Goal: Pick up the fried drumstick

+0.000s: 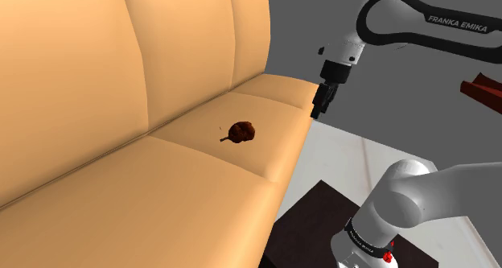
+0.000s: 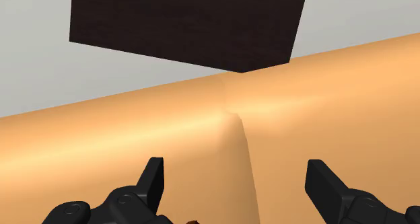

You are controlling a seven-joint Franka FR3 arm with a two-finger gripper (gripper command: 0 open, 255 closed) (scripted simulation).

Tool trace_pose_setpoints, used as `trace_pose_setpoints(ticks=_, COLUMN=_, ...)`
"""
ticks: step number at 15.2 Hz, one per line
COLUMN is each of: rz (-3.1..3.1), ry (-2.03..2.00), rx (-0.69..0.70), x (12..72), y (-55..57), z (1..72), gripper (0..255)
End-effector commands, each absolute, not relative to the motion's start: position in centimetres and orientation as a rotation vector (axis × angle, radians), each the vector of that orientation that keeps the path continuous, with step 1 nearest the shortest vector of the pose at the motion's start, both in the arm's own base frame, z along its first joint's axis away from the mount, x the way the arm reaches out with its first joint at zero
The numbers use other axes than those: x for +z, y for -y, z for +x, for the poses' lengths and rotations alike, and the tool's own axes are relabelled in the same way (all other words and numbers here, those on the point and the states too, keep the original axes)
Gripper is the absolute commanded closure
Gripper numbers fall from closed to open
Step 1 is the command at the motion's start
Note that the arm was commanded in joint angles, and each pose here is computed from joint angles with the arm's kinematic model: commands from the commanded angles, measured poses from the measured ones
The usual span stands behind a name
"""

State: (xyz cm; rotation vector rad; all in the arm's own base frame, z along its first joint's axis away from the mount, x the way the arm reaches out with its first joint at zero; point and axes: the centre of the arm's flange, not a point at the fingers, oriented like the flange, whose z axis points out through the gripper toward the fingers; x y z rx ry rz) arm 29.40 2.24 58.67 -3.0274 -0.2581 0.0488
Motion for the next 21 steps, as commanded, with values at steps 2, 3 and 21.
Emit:
trace_pose_setpoints(ticks=2, rz=-3.020, ry=0.277, rx=0.028, x=57.9, y=-2.2, z=30.3, gripper=0)
trace_pose_setpoints(ticks=3, rz=-3.012, ry=0.296, rx=0.008, x=57.1, y=-2.2, z=31.1, gripper=0)
trace_pose_setpoints(ticks=21, rz=-2.836, ry=0.616, rx=-0.344, x=44.8, y=-4.3, z=48.2, gripper=0)
